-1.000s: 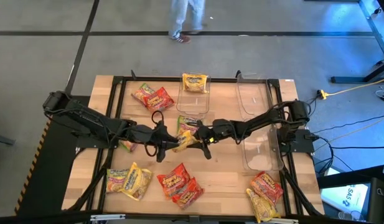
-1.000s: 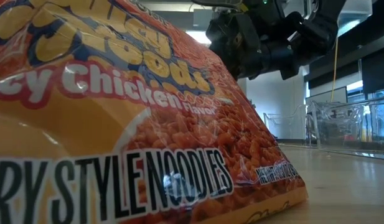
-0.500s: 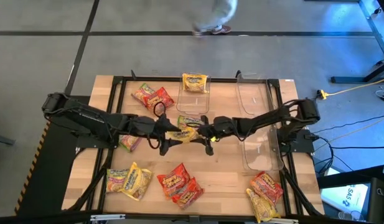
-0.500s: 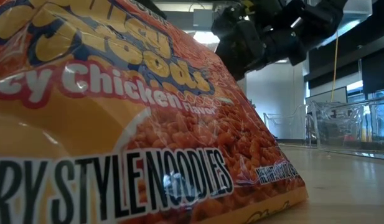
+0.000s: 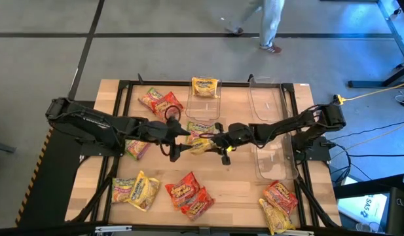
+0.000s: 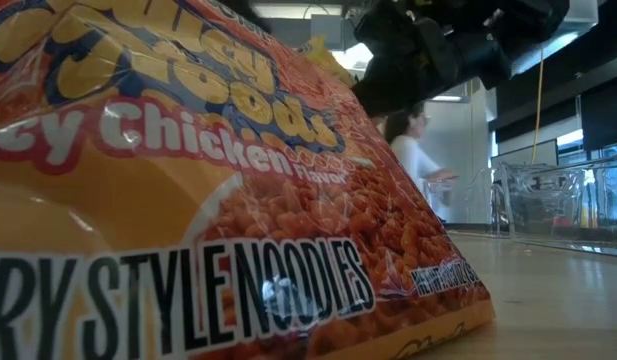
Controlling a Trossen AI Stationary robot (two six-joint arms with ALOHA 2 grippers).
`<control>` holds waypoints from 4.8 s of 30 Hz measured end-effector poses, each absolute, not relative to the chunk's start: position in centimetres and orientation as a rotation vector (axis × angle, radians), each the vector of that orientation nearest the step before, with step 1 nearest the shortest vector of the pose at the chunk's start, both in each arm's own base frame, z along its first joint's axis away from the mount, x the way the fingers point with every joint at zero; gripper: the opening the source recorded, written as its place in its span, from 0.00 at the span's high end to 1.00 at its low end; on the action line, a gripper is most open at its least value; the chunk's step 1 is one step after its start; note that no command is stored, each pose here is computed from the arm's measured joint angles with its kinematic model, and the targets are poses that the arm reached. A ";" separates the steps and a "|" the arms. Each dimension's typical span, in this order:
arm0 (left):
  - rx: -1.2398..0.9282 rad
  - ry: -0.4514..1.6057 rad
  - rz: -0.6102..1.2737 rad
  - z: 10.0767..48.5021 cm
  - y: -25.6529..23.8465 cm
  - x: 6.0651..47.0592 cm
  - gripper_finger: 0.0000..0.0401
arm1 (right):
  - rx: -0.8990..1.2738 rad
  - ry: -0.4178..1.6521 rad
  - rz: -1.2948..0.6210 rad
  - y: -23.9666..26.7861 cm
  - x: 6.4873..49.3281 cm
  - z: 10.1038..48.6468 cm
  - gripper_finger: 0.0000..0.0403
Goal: Sort Maruchan noodles
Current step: Put the yellow noodle pack into the top left transparent bin
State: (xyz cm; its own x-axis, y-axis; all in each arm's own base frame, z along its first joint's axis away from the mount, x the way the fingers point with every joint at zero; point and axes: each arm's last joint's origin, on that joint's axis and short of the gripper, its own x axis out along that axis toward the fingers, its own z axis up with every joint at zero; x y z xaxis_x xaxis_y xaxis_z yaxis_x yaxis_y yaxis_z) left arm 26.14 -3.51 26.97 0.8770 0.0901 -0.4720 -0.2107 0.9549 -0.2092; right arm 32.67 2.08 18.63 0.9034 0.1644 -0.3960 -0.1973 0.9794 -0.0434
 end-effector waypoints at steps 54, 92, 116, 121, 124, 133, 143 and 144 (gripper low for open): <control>-0.229 0.467 0.178 29.1 -3.6 24.6 0.27 | -0.242 0.058 0.088 1.8 32.8 24.3 0.76; -0.040 -0.139 0.133 25.4 -2.1 25.0 0.35 | -0.260 -0.081 0.052 1.7 31.6 27.3 0.75; 0.049 -0.096 0.151 25.2 -1.5 24.9 0.61 | -0.219 0.103 -0.040 1.1 29.7 27.8 0.36; 0.088 -0.011 0.209 24.4 -1.4 24.9 0.61 | -0.233 0.202 -0.148 0.6 26.3 29.6 0.33; 0.146 0.056 0.205 23.8 -1.4 24.9 0.61 | -0.212 0.184 -0.165 0.5 25.0 30.7 0.32; 0.185 0.148 0.197 22.9 -1.4 24.9 0.61 | -0.137 0.208 -0.151 0.6 26.8 33.1 0.28; 0.177 0.186 0.205 22.5 -1.3 24.8 0.61 | -0.185 0.519 -0.076 1.1 33.7 35.6 0.20; 0.178 0.191 0.208 22.5 -1.3 24.8 0.61 | -0.185 0.552 -0.064 1.1 34.2 35.7 0.20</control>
State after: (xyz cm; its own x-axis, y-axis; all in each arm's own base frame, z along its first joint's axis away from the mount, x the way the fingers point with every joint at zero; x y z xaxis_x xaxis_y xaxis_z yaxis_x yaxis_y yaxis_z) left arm 24.79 -1.33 22.49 0.9606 0.2207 -0.1690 -0.1871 0.9630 0.1939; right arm 34.18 1.12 35.70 0.8500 -0.1104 -0.5151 0.0111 0.9813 -0.1920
